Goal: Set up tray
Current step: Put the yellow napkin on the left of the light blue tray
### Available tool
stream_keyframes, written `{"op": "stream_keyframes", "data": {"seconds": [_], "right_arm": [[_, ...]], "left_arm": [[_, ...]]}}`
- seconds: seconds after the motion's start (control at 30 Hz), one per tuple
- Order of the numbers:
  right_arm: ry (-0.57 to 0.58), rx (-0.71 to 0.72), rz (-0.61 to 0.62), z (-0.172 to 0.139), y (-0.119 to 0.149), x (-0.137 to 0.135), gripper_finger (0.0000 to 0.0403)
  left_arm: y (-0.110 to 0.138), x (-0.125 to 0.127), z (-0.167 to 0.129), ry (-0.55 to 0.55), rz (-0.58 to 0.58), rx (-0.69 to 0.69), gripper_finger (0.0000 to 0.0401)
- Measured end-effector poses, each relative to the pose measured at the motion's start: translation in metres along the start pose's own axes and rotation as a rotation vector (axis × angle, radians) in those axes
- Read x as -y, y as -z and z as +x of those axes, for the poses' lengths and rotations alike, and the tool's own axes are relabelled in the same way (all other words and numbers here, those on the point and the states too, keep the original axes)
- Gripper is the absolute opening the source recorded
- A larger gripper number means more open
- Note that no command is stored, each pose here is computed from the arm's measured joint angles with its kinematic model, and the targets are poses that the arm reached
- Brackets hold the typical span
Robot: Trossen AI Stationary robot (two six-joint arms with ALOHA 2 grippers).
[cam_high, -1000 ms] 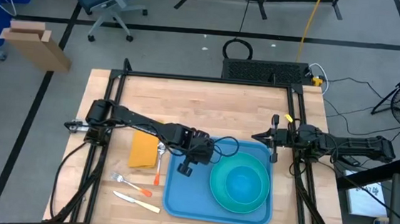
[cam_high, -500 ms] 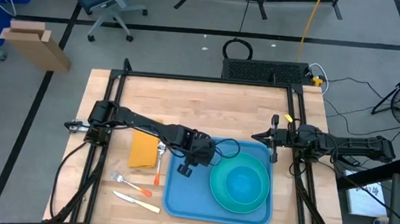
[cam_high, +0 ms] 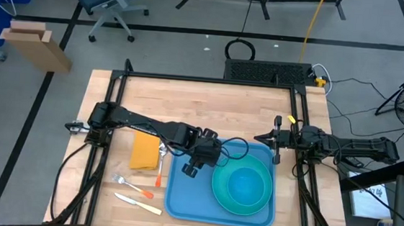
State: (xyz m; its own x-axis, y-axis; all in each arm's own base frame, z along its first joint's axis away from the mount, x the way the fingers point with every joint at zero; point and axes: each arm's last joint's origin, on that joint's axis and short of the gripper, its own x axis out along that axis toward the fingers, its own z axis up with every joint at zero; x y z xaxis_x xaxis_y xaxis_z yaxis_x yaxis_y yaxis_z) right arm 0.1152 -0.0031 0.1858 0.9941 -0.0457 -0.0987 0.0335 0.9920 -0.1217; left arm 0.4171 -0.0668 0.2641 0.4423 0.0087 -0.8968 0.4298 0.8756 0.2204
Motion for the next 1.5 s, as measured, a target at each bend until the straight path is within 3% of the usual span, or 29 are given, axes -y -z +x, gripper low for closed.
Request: {"op": "stream_keyframes", "data": {"seconds": [0.13, 0.23, 0.37, 0.47, 0.6, 0.77, 0.9, 1.23, 1.37, 1.5], "right_arm": [[0.0, 0.0, 0.001, 0.0, 0.0, 0.0, 0.0], [0.0, 0.001, 0.0, 0.0, 0.0, 0.0, 0.0], [-0.002, 0.003, 0.0, 0.0, 0.0, 0.0, 0.0], [-0.002, 0.002, 0.0, 0.0, 0.0, 0.0, 0.0], [-0.002, 0.004, 0.0, 0.0, 0.0, 0.0, 0.0], [0.0, 0.013, 0.002, 0.0, -0.001, 0.0, 0.0], [0.001, 0.014, 0.003, 0.0, -0.001, 0.0, 0.0], [0.001, 0.016, 0.03, 0.002, -0.002, 0.0, 0.0], [0.002, 0.02, 0.031, 0.003, -0.002, 0.0, 0.0], [0.002, 0.019, 0.031, 0.003, -0.002, 0.0, 0.0]], "left_arm": [[-0.003, 0.007, -0.035, -0.024, 0.008, -0.103, 0.0195], [0.005, 0.018, -0.067, 0.006, 0.032, -0.128, 0.0176], [0.033, 0.028, -0.109, 0.022, 0.001, 0.023, 0.0092], [0.073, 0.032, -0.129, -0.026, -0.093, 0.224, 0.002], [0.142, 0.043, -0.118, -0.131, -0.34, 0.464, 0.0014], [0.221, 0.062, -0.078, -0.223, -0.714, 0.481, 0.0004], [0.259, 0.074, -0.053, -0.25, -0.896, 0.456, 0.0003], [0.295, 0.074, -0.029, -0.314, -1.29, 0.318, 0.0013], [0.301, 0.074, -0.034, -0.342, -1.368, 0.211, 0.0045], [0.309, 0.074, -0.039, -0.383, -1.397, 0.094, 0.0103]]}}
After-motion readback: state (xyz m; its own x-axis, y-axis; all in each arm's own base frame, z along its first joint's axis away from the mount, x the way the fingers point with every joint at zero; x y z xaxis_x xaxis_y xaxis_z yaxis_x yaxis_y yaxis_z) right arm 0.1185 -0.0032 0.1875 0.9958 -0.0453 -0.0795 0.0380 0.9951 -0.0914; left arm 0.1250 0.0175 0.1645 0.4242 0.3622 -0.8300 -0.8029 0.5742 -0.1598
